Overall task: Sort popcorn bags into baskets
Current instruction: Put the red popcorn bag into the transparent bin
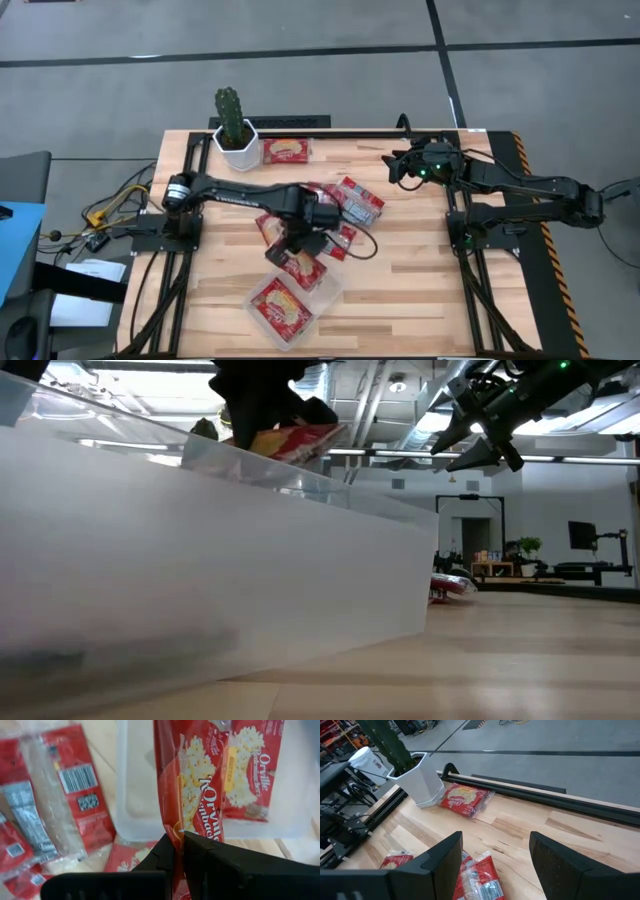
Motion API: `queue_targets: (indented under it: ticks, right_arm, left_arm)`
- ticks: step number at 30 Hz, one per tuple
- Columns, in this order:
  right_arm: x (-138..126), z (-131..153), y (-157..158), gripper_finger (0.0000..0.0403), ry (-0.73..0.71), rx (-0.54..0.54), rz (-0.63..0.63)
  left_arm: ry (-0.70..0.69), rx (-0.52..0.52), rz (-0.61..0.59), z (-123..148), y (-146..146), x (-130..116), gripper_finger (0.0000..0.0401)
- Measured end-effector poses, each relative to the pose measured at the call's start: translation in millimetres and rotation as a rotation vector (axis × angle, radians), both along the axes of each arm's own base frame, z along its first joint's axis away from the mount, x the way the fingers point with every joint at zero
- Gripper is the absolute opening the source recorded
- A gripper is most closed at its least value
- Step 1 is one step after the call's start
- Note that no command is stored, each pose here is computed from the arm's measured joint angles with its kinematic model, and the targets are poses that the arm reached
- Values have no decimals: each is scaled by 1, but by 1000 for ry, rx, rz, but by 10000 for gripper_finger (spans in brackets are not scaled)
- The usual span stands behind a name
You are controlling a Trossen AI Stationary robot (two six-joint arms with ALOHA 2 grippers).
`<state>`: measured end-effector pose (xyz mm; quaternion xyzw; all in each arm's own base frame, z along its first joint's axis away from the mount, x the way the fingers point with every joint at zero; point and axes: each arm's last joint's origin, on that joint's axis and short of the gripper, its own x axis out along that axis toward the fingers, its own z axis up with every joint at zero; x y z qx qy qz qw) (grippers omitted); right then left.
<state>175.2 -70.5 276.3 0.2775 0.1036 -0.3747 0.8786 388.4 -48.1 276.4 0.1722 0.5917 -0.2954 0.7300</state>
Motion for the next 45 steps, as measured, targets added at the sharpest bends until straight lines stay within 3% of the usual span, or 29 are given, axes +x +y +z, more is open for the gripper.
queue_targets:
  ticks: [12, 17, 25, 32, 45]
  right_arm:
    - [0, 0, 0, 255, 17, -12, 15]
    - [0, 0, 0, 255, 16, -10, 17]
    - [0, -1, 0, 255, 18, -10, 18]
    - [-1, -2, 1, 255, 34, -5, 18]
    - [-1, -2, 1, 255, 39, -6, 19]
  left_arm:
    - [-91, 9, -100, 2, -32, 3, 3]
    - [-130, 8, -115, 1, -34, 8, 3]
    - [-59, 5, -116, -21, -36, 16, 3]
    - [-67, -9, -89, -22, -31, 19, 5]
    - [-93, -10, -73, -21, -27, 22, 115]
